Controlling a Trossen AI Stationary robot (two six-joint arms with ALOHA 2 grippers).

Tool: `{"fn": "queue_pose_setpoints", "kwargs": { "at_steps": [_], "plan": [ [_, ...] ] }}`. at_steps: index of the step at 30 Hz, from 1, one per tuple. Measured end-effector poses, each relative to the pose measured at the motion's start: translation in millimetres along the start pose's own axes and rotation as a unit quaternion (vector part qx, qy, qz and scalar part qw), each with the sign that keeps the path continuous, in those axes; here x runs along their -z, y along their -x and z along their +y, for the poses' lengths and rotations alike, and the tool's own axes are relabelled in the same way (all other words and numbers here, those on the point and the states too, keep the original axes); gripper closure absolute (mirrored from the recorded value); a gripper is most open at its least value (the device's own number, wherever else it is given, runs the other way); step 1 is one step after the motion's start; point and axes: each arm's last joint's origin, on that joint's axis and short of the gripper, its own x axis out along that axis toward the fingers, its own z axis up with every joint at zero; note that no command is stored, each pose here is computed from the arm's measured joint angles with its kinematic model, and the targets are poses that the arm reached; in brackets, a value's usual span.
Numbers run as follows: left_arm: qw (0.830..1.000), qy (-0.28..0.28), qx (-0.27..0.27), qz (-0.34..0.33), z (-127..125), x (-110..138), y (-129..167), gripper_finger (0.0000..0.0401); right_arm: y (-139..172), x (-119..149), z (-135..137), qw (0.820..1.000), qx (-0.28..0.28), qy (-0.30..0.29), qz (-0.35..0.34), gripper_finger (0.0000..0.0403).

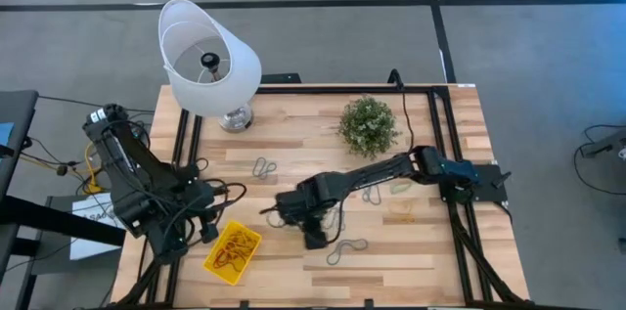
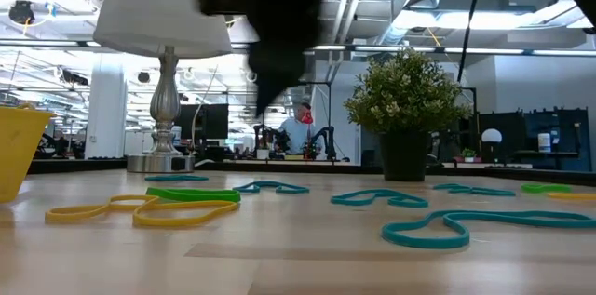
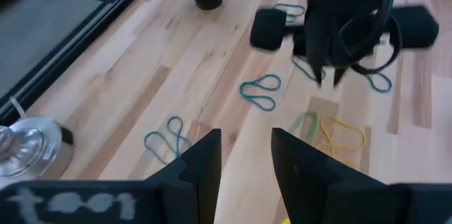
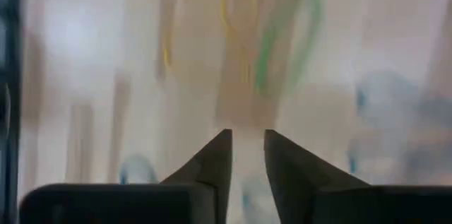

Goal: Pick and place items into bin
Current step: Put the left yellow rubberband into the yellow bin

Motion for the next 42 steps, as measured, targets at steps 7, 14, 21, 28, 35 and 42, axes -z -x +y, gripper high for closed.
{"fn": "queue_pose_setpoints", "kwargs": {
  "at_steps": [7, 14, 21, 28, 35, 42],
  "plan": [
    [1.0, -0.015, 0.018, -0.01, -12.7, -1.0, -28.8, 0.0287, 76.1, 25.1, 29.2, 0.997, 0.063, 0.034, 0.02, 0.0353],
    [0.997, -0.027, 0.078, 0.009, -20.3, 2.7, -76.2, 0.0287, 216.8, 84.4, 35.2, 0.986, 0.15, -0.023, -0.068, 0.0354],
    [0.99, -0.056, 0.116, 0.061, -17.3, -11.4, -112.9, 0.0287, 308.0, 165.5, 44.6, 0.941, 0.206, -0.086, -0.256, 0.0354],
    [0.964, -0.112, 0.211, 0.114, -57.7, 6.6, -175.4, 0.0287, 268.6, 210.5, 36.3, 0.92, 0.165, -0.124, -0.334, 0.0354],
    [0.926, -0.149, 0.286, 0.196, -83.7, 45.5, -218.1, 0.0287, 211.0, 237.9, 27.0, 0.934, 0.15, -0.143, -0.291, 0.0354],
    [0.917, -0.207, 0.281, 0.193, -85.0, 54.8, -228.0, 0.0287, 201.5, 237.8, 30.4, 0.934, 0.139, -0.141, -0.298, 0.0354]
  ]
}}
